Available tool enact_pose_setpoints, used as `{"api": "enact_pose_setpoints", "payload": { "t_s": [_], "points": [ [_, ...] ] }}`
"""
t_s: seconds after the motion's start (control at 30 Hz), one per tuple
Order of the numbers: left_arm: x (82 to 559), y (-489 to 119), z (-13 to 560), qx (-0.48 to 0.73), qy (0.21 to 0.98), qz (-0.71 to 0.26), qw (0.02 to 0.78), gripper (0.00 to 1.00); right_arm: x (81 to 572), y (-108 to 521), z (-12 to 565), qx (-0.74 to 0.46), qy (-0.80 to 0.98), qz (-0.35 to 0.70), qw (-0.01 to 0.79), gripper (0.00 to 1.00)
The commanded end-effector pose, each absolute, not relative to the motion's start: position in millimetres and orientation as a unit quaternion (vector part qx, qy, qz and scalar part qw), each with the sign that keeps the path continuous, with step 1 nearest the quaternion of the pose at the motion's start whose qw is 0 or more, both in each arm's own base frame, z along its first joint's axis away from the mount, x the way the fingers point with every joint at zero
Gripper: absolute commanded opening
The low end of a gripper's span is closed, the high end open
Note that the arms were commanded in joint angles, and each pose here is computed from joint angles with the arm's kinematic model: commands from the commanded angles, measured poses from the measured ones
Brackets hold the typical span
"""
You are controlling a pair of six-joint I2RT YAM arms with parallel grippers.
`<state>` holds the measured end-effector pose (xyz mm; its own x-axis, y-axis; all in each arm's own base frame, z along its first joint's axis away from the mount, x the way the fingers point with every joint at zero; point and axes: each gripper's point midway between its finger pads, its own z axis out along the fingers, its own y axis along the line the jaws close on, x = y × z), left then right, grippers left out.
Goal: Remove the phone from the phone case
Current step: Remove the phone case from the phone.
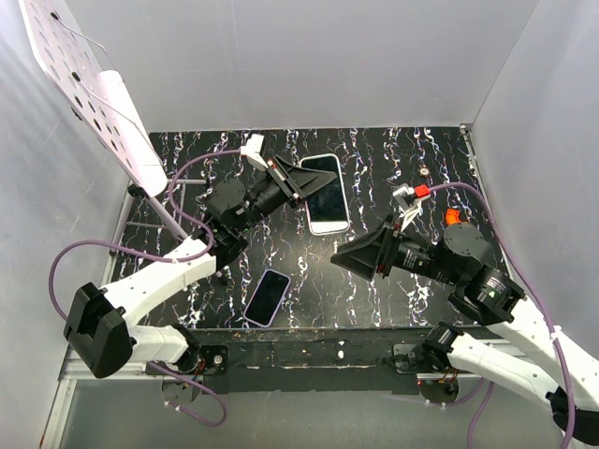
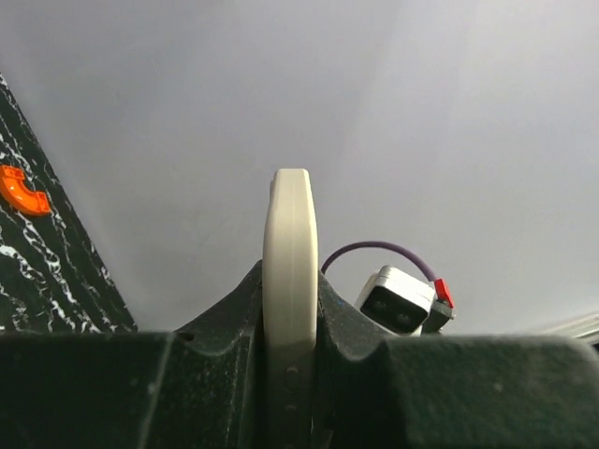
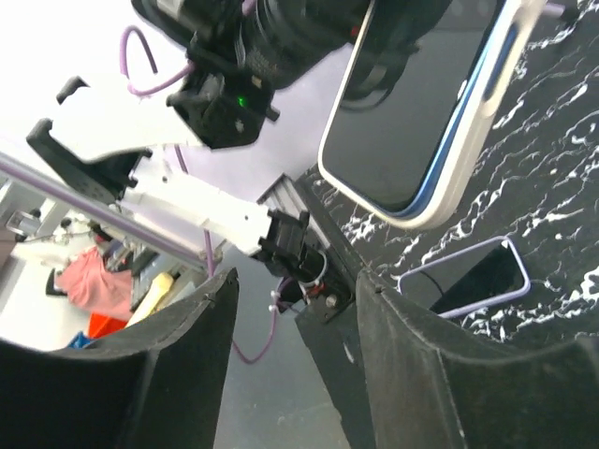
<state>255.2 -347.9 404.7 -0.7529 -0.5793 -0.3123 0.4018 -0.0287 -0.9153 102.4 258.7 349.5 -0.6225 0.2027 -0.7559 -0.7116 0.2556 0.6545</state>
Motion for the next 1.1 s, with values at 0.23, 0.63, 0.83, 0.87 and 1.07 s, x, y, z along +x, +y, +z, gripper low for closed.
{"api": "enact_pose_setpoints", "payload": {
  "t_s": [0.23,0.63,0.83,0.87,1.07],
  "points": [
    [260,-318,462,-0.169,0.435,-0.813,0.348,0.00,154,269,396,-0.122,0.560,0.608,0.549,0.68],
    [269,-318,481,-0.187,0.352,-0.849,0.348,0.00,178,256,409,-0.069,0.541,0.582,0.603,0.54],
    [272,-320,486,-0.186,0.340,-0.849,0.358,0.00,183,259,406,-0.061,0.538,0.582,0.606,0.51],
    [272,-322,486,-0.186,0.341,-0.849,0.358,0.00,184,260,405,-0.060,0.538,0.583,0.606,0.51],
    [271,-323,487,-0.181,0.337,-0.849,0.366,0.00,187,262,402,-0.056,0.541,0.578,0.608,0.49]
  ]
}}
